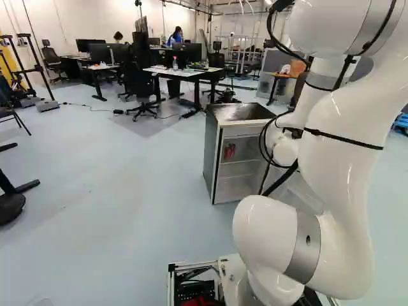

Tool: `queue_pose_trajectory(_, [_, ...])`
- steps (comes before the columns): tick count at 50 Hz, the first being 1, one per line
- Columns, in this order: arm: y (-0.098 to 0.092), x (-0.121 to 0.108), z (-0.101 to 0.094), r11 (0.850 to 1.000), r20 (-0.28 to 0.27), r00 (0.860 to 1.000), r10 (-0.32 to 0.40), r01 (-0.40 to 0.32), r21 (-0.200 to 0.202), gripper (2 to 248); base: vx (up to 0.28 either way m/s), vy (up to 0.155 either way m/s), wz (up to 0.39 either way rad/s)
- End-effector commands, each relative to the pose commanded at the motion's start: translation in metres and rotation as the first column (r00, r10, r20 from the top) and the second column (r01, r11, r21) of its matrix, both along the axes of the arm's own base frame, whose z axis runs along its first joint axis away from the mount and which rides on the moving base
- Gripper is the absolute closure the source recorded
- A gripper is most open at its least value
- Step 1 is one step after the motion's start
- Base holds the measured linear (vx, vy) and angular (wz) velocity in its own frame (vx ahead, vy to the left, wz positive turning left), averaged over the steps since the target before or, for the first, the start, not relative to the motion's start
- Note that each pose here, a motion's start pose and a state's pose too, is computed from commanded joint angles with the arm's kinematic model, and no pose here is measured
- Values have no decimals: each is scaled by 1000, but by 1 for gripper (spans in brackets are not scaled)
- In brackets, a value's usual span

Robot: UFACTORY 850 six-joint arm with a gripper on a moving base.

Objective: Grab a drink from the fridge

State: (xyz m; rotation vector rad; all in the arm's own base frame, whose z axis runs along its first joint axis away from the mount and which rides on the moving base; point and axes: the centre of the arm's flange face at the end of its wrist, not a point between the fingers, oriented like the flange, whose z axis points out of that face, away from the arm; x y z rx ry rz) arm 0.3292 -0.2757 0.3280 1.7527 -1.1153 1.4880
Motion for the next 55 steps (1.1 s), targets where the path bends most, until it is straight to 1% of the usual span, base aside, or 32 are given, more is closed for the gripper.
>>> queue_pose_trajectory(7, [6, -7, -1, 998, -25, 998, 62, -62, 14, 3, 0, 0, 0])
queue_pose_trajectory(14, [13, -14, -2, 992, -50, 991, 126, -124, 29, 3, 0, 0, 0])
queue_pose_trajectory(21, [23, -18, -3, 980, -75, 977, 197, -194, 46, 3, 0, 0, 0])
queue_pose_trajectory(26, [31, -21, -4, 967, -94, 964, 251, -246, 59, 3, 0, 0, 0])
queue_pose_trajectory(32, [40, -23, -5, 949, -116, 942, 314, -307, 76, 3, 0, 0, 0])
queue_pose_trajectory(40, [50, -25, -8, 919, -145, 908, 394, -383, 99, 3, 0, 0, 0])
queue_pose_trajectory(48, [57, -23, -10, 882, -173, 866, 470, -455, 121, 3, 0, 0, 0])
queue_pose_trajectory(55, [63, -21, -13, 847, -196, 824, 531, -513, 138, 3, 0, 0, 0])
